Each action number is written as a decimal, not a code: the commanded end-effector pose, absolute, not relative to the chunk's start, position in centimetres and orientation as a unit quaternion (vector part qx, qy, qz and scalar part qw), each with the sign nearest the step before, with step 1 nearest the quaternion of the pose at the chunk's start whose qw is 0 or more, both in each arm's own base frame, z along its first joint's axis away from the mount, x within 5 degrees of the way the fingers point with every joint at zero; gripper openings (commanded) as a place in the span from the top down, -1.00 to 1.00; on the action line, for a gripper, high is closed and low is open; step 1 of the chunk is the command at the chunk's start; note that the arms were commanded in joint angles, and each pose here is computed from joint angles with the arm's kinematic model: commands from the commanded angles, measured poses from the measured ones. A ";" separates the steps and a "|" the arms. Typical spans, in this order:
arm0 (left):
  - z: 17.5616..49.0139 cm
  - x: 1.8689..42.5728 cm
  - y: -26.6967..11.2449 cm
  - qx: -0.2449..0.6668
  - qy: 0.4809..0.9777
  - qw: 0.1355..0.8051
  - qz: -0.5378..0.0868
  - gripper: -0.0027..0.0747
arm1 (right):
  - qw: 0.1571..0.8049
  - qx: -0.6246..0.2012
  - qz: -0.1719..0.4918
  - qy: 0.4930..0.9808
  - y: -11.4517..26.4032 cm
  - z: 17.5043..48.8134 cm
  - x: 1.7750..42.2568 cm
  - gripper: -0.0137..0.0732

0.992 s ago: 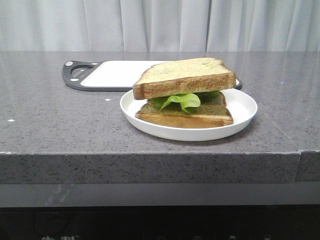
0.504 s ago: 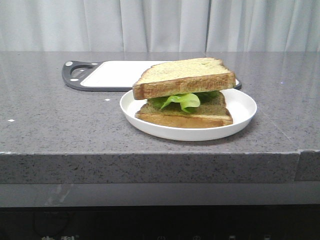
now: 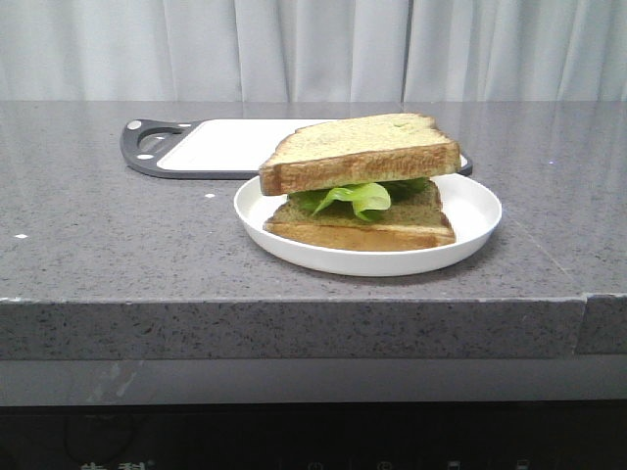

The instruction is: Left arm grabs bread, right arm adds lettuce

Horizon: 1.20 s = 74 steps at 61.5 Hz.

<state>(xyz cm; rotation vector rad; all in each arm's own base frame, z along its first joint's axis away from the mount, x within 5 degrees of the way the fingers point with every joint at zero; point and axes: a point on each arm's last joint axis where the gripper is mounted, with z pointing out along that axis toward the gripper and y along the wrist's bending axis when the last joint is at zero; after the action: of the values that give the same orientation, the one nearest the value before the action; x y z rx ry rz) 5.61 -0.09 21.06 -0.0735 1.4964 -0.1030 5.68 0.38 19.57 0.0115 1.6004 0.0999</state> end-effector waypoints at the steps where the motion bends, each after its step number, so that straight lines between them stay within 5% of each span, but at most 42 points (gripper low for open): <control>1: 21.7 5.4 0.0 -0.033 0.645 0.762 -0.048 0.98 | 0.734 0.010 0.037 0.678 0.2 20.6 5.5 0.84; 19: 21.7 5.4 0.0 -0.033 0.645 0.762 -0.048 0.98 | 0.765 0.020 0.047 0.642 0.2 21.4 5.4 0.84; 74: 21.7 5.4 0.0 -0.033 0.645 0.762 -0.048 0.98 | 0.764 0.022 0.050 0.643 0.2 21.4 5.4 0.84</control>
<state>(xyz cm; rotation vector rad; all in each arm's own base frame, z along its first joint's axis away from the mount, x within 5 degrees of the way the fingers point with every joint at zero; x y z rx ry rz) 5.61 -0.09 21.06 -0.0735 1.4964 -0.1030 5.68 0.23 20.37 0.0533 1.5116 0.1215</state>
